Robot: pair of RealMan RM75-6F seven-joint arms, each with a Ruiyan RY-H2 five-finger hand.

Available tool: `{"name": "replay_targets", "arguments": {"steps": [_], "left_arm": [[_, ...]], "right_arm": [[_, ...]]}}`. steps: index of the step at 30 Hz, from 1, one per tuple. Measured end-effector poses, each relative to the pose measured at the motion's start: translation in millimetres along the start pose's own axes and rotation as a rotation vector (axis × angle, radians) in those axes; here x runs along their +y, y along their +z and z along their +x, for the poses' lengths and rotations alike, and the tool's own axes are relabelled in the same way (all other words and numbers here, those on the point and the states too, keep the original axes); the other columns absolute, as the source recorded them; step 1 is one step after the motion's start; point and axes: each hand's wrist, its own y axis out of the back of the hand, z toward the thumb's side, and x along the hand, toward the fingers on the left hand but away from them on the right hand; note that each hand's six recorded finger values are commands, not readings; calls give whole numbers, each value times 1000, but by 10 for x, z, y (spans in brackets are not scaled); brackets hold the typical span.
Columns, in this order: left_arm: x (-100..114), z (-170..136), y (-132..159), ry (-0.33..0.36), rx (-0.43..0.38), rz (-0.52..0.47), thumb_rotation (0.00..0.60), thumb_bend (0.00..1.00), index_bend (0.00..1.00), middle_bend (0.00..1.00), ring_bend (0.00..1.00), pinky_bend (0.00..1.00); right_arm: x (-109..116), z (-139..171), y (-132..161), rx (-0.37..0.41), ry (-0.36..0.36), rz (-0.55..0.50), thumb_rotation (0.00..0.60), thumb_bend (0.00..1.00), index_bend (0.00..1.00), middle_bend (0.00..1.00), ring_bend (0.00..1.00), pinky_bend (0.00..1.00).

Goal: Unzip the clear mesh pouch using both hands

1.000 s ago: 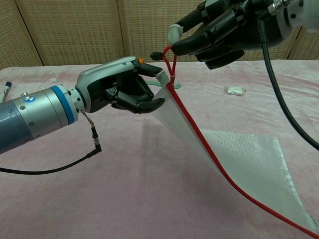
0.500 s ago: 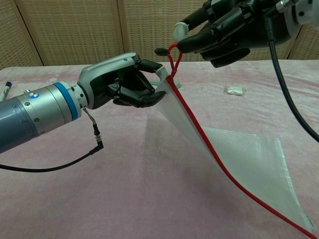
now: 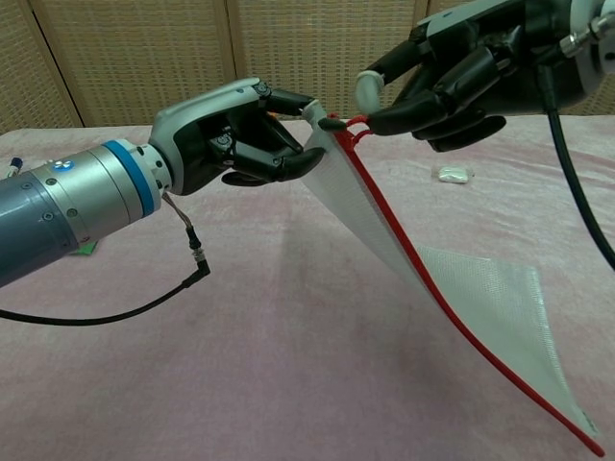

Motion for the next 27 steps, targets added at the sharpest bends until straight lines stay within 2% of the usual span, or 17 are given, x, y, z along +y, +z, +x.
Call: {"name": "replay_targets", "arguments": {"steps": [11, 27], "left_arm": [[56, 0, 72, 30, -13, -24, 600, 720, 884, 1000, 892, 996], [121, 8, 271, 42, -48, -74, 600, 726, 887, 1000, 892, 997]], "right_arm": [[-82, -22, -149, -29, 17, 46, 600, 862, 822, 1000, 937, 1000], [-70, -84, -199, -59, -9, 97, 600, 866, 823, 1000, 937, 1000]]}}
